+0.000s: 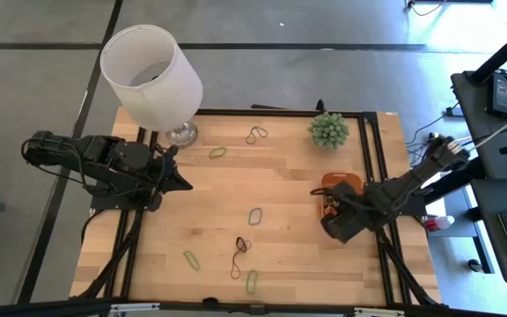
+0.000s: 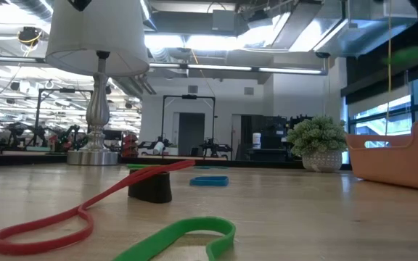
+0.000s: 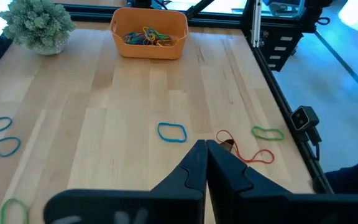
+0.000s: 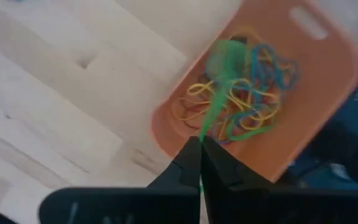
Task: Pick and place rubber bands into bin
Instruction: Put the green rubber band into the orange bin
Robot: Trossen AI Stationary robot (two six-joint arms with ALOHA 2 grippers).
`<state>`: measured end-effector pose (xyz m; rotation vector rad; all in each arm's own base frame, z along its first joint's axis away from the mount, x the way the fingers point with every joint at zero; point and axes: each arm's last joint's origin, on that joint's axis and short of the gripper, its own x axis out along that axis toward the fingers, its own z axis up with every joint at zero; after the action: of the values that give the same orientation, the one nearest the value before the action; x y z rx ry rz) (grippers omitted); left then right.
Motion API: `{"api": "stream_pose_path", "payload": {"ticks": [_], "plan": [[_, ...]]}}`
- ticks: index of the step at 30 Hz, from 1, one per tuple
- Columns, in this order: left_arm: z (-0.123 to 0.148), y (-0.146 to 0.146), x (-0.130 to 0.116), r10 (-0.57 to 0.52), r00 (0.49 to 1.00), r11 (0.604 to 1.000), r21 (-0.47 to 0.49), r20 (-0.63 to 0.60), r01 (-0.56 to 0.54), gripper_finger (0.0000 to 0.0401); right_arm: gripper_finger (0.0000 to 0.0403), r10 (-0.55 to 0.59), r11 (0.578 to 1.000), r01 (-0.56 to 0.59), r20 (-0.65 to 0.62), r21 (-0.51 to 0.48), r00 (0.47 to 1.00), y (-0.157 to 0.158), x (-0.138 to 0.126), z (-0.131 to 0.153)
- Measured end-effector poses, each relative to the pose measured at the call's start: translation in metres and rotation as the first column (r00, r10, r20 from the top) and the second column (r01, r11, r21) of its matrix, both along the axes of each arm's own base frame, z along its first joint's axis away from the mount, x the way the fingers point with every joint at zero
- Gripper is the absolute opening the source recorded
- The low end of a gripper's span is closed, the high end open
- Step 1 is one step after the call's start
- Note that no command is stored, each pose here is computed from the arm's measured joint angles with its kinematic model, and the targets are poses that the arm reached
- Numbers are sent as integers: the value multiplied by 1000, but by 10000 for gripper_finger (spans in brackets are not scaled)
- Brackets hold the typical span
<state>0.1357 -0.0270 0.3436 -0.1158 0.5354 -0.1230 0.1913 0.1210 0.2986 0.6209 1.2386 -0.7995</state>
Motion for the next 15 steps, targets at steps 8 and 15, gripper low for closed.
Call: {"api": "stream_pose_path", "payload": {"ticks": [8,15], "plan": [[0,0,0,5,1000,1000,4,1,-5,2,0,-148,977,148,-8,156,989,-38,-33,-62],[0,1,0,43,999,999,25,6,-43,5,14,-243,959,250,-72,131,967,-62,-45,-100]]}}
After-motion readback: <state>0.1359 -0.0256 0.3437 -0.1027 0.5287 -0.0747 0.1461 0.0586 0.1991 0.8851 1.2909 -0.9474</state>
